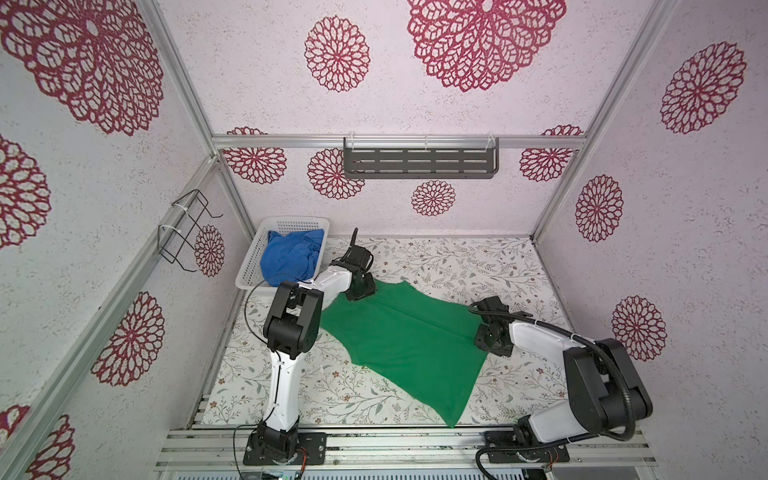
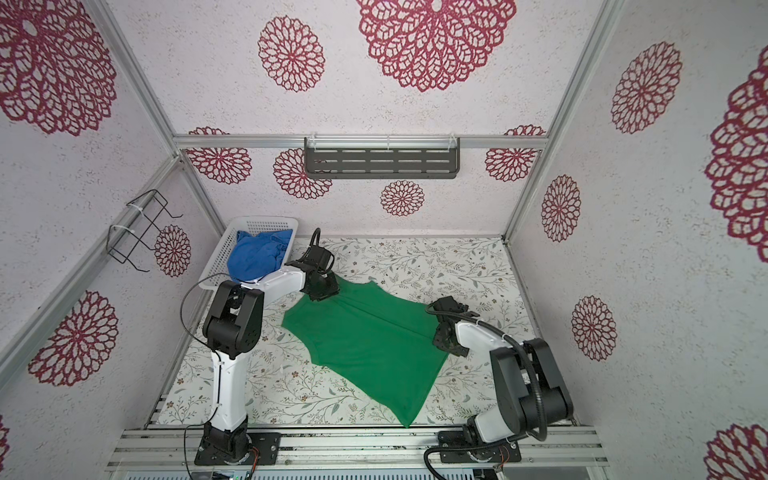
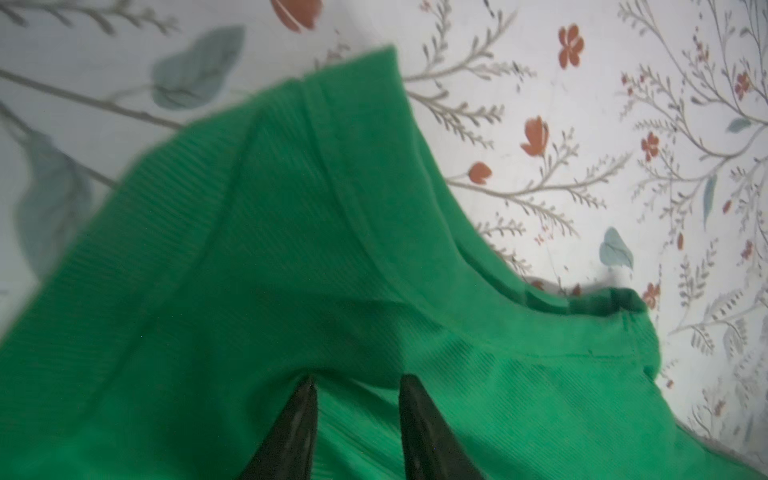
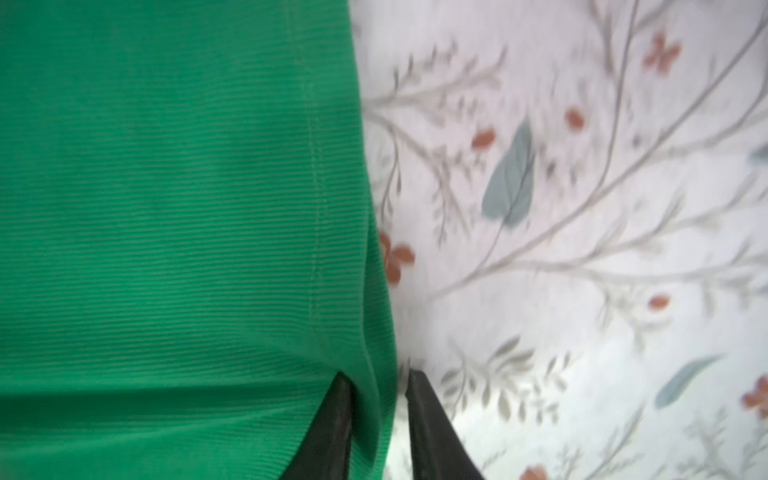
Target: Fold and stack the tank tops
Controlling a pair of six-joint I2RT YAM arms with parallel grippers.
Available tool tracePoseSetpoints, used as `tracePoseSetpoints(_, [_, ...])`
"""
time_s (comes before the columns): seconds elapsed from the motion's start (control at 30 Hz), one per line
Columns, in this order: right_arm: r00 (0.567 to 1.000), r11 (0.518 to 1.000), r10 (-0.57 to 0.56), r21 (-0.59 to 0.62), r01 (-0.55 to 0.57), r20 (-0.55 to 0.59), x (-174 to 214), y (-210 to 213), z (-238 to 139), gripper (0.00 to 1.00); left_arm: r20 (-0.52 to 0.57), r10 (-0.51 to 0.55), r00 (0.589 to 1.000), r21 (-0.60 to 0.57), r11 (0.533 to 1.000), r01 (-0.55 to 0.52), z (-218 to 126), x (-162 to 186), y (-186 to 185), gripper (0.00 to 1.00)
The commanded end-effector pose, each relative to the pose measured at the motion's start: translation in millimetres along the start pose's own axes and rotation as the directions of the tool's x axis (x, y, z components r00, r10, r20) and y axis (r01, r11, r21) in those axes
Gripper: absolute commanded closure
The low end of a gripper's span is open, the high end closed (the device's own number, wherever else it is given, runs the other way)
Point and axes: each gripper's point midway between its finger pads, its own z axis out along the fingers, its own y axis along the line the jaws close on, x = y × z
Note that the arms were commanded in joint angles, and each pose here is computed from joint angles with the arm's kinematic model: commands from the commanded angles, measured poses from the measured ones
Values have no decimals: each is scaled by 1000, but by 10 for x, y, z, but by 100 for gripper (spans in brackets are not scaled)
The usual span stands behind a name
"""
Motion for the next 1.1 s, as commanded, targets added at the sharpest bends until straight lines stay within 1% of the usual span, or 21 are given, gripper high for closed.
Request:
tracePoseSetpoints(0.0, [990,987,-140,82,138,17,-274,-100,34,74,45,-43,998,-62,997,45,58,-80,167,63])
tracePoseSetpoints(0.07, [984,984,-174,47,173,36,-476,46,-20,73,53,-48,997,-57,997,51,43,-116,152,63])
tracePoseSetpoints(0.13, [978,978,-208,36,207,18,-622,148,-105,71,40,-51,998,-57,997,53,18,-89,155,63])
tracePoseSetpoints(0.27, [979,980,-201,1,201,21,-745,205,-416,64,74,-32,997,-74,997,38,-188,6,233,61])
tracePoseSetpoints(0.37, [986,985,-161,-64,163,30,-727,268,-594,62,75,-34,997,-63,997,39,-364,176,305,59])
tracePoseSetpoints(0.43, [988,981,-150,-118,153,35,-682,354,-628,62,97,-23,995,-47,999,28,-587,269,290,57])
tracePoseSetpoints(0.5, [988,977,-154,-146,156,24,-615,429,-584,62,104,-12,995,-39,999,16,-732,358,277,56])
tracePoseSetpoints(0.6, [986,973,-166,-163,165,9,-535,547,-452,64,77,2,997,-8,1000,-2,-878,560,195,55])
tracePoseSetpoints(0.67, [986,972,-163,-164,167,35,-541,620,-379,71,52,21,998,0,1000,-21,-905,752,176,60])
tracePoseSetpoints(0.73, [988,972,-136,-185,147,68,-573,683,-315,76,17,44,999,-1,999,-44,-897,948,191,65])
tracePoseSetpoints(0.83, [990,971,-121,-200,133,69,-592,761,-199,79,-35,56,998,-21,998,-57,-821,1184,300,72])
tracePoseSetpoints(0.93, [987,966,-151,-203,161,63,-625,857,-89,79,-62,18,998,-17,1000,-19,-680,1360,421,86])
tracePoseSetpoints(1.03, [982,964,-182,-186,189,54,-641,910,66,83,-91,-5,996,-12,1000,4,-549,1482,464,100])
tracePoseSetpoints(1.07, [981,965,-190,-178,194,41,-636,921,127,83,-99,-8,995,-16,1000,6,-519,1525,479,100])
